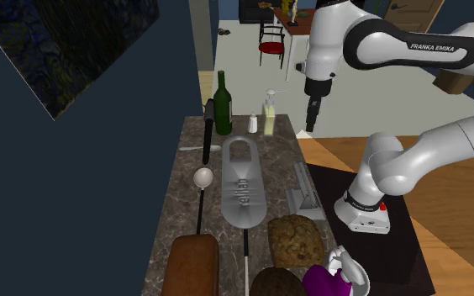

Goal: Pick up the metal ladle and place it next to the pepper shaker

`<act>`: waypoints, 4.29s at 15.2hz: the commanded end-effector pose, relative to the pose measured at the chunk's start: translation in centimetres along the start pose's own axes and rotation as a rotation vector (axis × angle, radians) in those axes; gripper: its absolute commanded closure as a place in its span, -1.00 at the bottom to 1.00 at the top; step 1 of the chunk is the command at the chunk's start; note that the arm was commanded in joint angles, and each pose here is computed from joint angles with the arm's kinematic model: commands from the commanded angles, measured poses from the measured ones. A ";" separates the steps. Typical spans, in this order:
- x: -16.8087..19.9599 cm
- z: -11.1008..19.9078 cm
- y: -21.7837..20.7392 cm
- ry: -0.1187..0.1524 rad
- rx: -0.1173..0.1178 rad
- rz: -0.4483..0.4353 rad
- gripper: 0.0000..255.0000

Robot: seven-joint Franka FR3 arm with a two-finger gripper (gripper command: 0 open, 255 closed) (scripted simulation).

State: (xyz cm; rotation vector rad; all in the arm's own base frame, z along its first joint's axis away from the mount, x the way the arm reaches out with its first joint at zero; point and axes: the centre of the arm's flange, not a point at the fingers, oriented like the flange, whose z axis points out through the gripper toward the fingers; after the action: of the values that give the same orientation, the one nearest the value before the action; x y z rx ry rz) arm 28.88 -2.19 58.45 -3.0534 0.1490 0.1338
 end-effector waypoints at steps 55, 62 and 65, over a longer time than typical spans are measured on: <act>33.9 24.3 -24.4 -0.126 0.027 1.159 1.00; 33.9 24.3 -24.4 -0.126 0.027 1.159 1.00; 33.8 23.3 -24.5 -0.126 0.027 1.159 1.00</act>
State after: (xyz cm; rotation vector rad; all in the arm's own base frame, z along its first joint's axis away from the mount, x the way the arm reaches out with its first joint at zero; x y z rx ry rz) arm 62.87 20.95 33.69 -2.4809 1.8066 0.3638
